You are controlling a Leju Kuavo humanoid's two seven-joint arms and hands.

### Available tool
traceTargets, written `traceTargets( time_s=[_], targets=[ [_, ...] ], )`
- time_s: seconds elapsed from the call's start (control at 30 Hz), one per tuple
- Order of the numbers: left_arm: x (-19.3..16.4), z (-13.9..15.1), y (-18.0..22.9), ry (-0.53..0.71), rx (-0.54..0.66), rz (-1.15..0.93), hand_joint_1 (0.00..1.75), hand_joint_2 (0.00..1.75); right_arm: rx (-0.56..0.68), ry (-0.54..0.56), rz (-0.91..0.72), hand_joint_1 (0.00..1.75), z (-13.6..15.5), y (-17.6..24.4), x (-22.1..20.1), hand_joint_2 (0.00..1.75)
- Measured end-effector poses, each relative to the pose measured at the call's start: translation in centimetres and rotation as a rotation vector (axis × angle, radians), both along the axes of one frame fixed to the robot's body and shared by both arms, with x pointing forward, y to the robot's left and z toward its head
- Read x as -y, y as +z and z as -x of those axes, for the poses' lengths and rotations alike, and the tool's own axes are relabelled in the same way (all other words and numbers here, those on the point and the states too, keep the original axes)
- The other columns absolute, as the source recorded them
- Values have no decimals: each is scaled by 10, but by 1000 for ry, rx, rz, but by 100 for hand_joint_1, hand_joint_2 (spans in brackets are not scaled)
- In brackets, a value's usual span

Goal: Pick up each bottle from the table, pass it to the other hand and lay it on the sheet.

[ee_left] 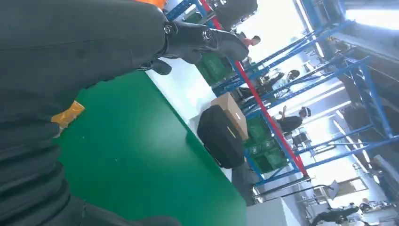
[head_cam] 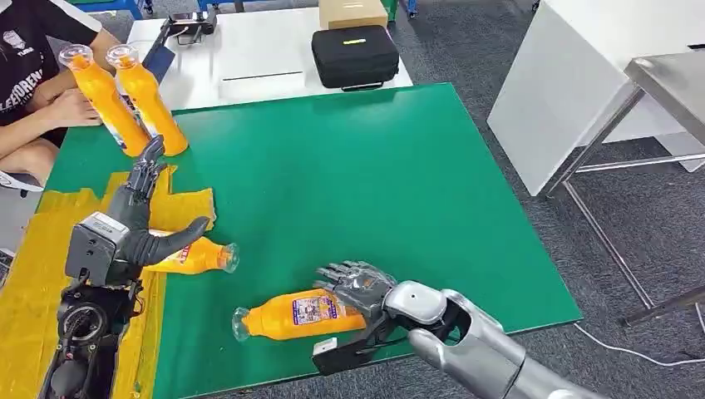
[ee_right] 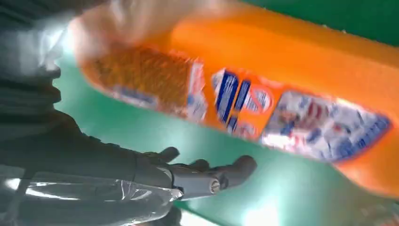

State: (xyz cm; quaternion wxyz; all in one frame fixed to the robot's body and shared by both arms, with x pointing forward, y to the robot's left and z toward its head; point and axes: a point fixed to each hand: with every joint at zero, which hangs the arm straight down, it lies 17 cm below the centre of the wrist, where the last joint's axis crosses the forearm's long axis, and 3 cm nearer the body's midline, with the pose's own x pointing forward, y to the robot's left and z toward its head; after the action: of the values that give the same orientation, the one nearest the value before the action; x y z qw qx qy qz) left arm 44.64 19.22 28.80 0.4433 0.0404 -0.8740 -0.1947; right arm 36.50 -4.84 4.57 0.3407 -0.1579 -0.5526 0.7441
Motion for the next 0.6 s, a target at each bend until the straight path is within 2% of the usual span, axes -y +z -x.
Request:
traceTargets(
  time_s=[0.53, 0.57, 0.6],
  targets=[
    [12, 2, -1, -24, -18, 9, 0, 175, -83, -93, 49, 0, -11, -41, -9, 175],
    [14, 3, -1, -27, -19, 9, 0, 175, -89, -97, 49, 51, -12, -42, -9, 175],
    [15, 3, -1, -29, -19, 9, 0, 175, -91, -100, 52, 173, -14, -43, -9, 175]
  ],
)
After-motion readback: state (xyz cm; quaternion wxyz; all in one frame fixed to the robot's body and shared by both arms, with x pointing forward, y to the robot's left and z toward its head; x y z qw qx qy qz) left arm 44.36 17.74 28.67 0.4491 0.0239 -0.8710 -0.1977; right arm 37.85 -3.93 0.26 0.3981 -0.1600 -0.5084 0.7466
